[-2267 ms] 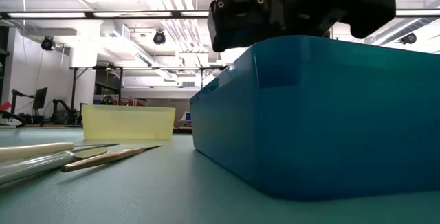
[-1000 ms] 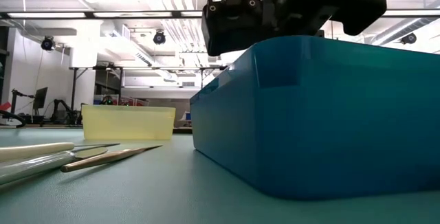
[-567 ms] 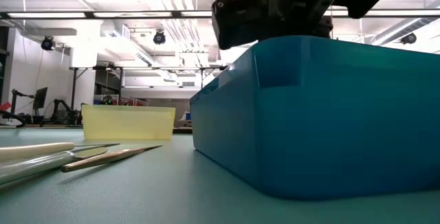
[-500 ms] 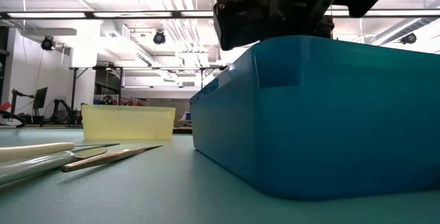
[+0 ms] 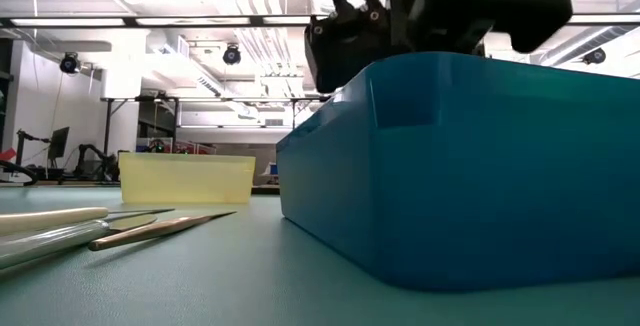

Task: Sort silverware by color (type)
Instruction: Adjust the yellow knife in the blue bin

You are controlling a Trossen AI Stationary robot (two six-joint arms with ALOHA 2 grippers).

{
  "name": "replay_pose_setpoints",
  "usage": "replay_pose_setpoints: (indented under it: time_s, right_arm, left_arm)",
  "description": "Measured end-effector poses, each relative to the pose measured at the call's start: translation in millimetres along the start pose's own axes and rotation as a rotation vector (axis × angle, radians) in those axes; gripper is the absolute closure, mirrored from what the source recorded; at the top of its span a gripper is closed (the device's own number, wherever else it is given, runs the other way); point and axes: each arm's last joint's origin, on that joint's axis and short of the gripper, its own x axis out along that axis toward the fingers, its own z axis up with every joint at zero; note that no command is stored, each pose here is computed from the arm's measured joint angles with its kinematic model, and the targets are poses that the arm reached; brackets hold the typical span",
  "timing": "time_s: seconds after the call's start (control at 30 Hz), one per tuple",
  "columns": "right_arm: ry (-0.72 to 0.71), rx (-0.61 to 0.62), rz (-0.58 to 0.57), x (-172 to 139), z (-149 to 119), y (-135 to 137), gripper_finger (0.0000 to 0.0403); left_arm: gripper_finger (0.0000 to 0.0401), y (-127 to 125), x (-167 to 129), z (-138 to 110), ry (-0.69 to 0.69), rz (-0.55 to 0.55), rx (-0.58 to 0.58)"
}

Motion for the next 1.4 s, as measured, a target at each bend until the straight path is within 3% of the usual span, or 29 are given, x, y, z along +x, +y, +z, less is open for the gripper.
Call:
replay_pose_setpoints:
  time_s: [0.43,0.77,1.1,1.4]
  right_arm:
    - [-0.034,-0.002,0.002,1.5,3.7,0.4,0.0394]
    - [-0.054,0.071,-0.025,-3.9,5.6,-6.5,0.0394]
    - [0.014,0.146,-0.037,-14.1,-4.1,-7.0,0.0394]
    - [0.021,0.112,-0.004,0.3,-2.5,1.2,0.0394]
  left_arm:
    - [0.0201,0.4,-1.3,-0.1,0.002,-0.001,0.001]
    - [0.0201,0.5,-1.7,0.0,0.001,-0.001,0.000]
    - [0.0201,0.4,-1.6,-0.2,0.003,-0.001,0.001]
    - [0.0201,0.4,-1.6,-0.1,0.003,-0.001,0.001]
